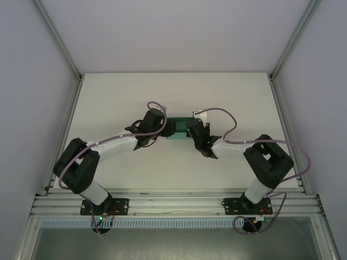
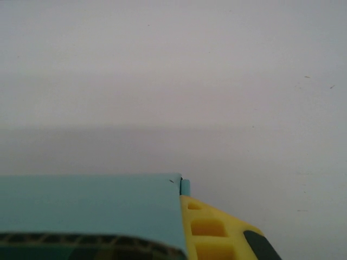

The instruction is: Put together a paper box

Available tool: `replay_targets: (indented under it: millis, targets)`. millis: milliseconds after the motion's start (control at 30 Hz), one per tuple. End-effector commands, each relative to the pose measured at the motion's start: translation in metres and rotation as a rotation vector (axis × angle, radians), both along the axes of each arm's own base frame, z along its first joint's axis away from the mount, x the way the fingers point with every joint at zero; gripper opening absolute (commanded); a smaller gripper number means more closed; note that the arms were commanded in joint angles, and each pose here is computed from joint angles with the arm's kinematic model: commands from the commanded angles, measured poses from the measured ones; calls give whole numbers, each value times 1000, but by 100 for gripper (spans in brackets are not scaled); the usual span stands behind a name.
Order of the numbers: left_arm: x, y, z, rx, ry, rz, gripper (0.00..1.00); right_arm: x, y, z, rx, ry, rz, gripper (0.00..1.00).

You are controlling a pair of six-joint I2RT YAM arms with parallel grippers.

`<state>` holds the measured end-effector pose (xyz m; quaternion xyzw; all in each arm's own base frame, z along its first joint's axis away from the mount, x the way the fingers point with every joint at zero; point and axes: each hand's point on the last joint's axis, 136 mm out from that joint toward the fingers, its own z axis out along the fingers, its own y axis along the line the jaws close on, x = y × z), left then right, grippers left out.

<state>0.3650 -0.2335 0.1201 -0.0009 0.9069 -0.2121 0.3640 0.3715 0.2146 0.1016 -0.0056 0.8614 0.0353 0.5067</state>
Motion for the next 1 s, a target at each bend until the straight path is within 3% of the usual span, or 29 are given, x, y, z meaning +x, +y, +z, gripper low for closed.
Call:
replay_targets:
  millis: [0,33,67,167,267,400,500,967]
  targets:
    - [-13,16,18,25,-5,25,85,-18,-1,-27,-93,75,67,0]
    - [-14,19,27,19,-15,37,99,-18,-2,-28,-98,76,63,0]
    - [-15,23,33,19,-24,55,100,-19,-2,-29,-99,75,63,0]
    - [-9,44,49,34,-20,150,100,-21,0,-28,-109,60,83,0]
    - [8,59,54,-27,30,219,100,-24,4,-28,-125,43,104,0]
    - [30,56,45,-149,117,190,100,-27,8,-31,-147,33,109,1]
    - [39,52,29,-126,165,184,100,-27,12,-31,-140,12,105,1]
    - [14,36,-54,-177,358,118,77,-42,22,-34,-192,-8,118,8]
